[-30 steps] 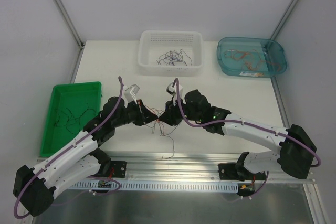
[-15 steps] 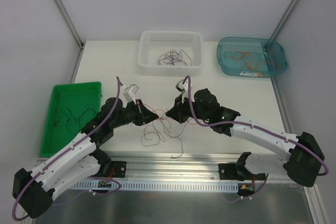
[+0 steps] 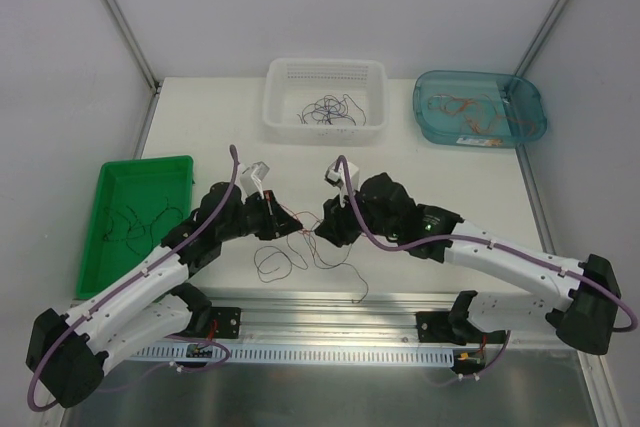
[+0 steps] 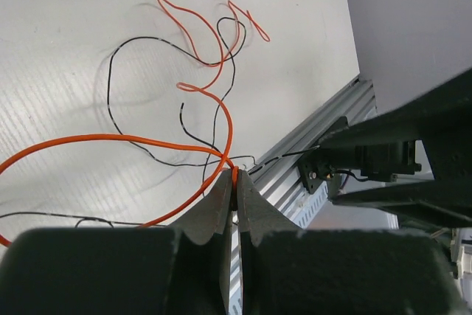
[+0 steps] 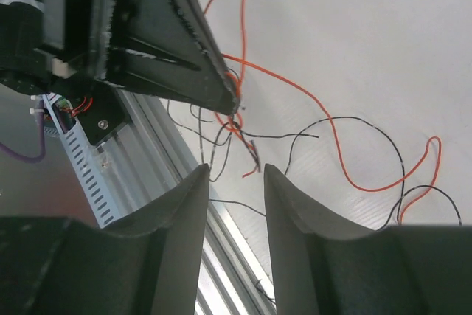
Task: Untangle the cables
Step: Untie the cable.
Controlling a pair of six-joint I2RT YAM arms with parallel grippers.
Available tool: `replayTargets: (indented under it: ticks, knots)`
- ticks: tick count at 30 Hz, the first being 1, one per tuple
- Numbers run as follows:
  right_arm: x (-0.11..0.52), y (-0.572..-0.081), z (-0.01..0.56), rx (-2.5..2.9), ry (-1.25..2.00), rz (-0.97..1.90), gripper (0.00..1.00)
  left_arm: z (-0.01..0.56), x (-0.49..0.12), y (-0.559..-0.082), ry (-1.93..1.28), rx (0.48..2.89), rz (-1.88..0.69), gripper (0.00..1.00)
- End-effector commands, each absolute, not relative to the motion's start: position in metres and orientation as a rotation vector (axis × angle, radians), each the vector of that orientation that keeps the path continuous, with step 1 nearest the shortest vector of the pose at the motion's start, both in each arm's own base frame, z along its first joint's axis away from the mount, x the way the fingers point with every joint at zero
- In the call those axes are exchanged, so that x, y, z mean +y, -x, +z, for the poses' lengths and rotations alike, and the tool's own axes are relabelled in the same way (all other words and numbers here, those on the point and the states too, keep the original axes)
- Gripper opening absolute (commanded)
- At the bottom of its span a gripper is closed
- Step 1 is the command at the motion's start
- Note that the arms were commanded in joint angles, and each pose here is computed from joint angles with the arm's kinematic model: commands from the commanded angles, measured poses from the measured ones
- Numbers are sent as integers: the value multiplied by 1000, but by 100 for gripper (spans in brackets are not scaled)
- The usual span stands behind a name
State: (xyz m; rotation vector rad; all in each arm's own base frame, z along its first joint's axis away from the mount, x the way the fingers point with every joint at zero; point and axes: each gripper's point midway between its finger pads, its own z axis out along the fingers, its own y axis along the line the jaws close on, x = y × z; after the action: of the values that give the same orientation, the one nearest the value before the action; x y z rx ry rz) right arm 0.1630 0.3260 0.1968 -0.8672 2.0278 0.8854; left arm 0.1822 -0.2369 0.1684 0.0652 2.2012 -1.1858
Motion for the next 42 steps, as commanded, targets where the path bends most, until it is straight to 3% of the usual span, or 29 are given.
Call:
replayTargets:
  ticks: [1, 7, 20, 23, 24, 27, 42]
  knots:
    - [327, -159, 215, 1981, 859, 842, 39, 188, -241, -192, -1, 2170, -1210, 0]
    - [336, -155, 207, 1953, 797, 783, 42, 186, -239, -193, 49, 2174, -1209, 0]
    - [368, -149, 164, 2029, 898, 791, 38, 190, -239, -192, 75, 2165, -1225, 0]
    - [370, -150, 160, 2027, 913, 787, 33, 191, -239, -193, 75, 2166, -1227, 0]
    - [372, -149, 161, 2024, 919, 795, 21, 190, -239, -193, 74, 2168, -1225, 0]
    - [375, -140, 171, 1994, 957, 860, 1, 186, -237, -196, 87, 2172, -1199, 0]
    - [347, -46, 237, 1753, 1424, 1276, 1, 148, -194, -263, 439, 2157, -781, 0]
